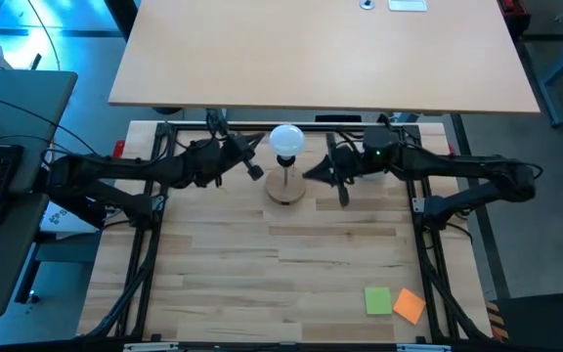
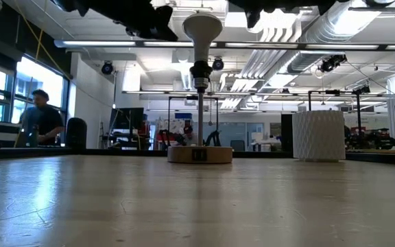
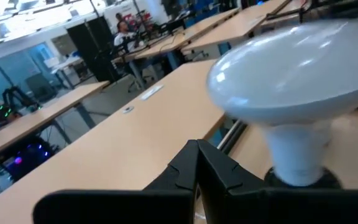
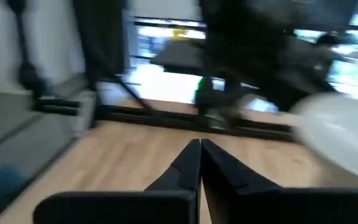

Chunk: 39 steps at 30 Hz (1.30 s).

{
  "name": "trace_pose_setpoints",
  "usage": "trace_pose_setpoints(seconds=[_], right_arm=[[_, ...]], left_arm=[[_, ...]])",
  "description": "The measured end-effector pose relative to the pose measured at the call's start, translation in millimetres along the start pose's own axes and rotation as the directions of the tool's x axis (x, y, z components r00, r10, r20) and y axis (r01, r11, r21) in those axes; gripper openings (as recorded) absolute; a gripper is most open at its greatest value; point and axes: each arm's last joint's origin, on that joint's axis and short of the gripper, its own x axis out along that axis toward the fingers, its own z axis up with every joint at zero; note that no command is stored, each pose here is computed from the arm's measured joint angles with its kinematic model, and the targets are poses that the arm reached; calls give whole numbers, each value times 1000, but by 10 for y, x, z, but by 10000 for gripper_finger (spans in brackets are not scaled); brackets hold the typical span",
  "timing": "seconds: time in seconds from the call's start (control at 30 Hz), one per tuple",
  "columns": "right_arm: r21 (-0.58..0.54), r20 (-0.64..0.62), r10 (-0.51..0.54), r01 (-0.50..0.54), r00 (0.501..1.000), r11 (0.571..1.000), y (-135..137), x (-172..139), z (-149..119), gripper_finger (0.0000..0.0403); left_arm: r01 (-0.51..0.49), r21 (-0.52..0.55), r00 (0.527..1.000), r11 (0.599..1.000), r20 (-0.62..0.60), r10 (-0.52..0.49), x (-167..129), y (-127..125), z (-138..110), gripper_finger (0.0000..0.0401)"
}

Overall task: Screw lightbulb
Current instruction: Insert the white lightbulb into the desk lamp

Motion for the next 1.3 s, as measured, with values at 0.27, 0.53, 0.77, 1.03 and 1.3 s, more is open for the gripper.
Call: trace_pose_setpoints(seconds=[0.27,0.53,0.77,1.03,1.3], right_arm=[[30,-59,-424,426,904,904,-316,-172,-24,7],[118,-94,-493,502,865,857,-604,-336,-93,8],[144,-53,-394,397,918,906,-641,-259,-115,25],[126,-22,-334,334,942,934,-513,-72,-120,25],[92,4,-110,109,994,990,-158,97,-75,25]], left_arm=[[72,-4,996,997,51,-72,-176,-142,112,0],[110,-10,991,994,78,-109,-249,-231,154,0],[159,-68,984,985,96,-152,-211,-197,148,0],[110,-95,992,989,65,-104,-77,-115,72,0],[60,-96,998,994,18,-59,79,40,-39,0]])
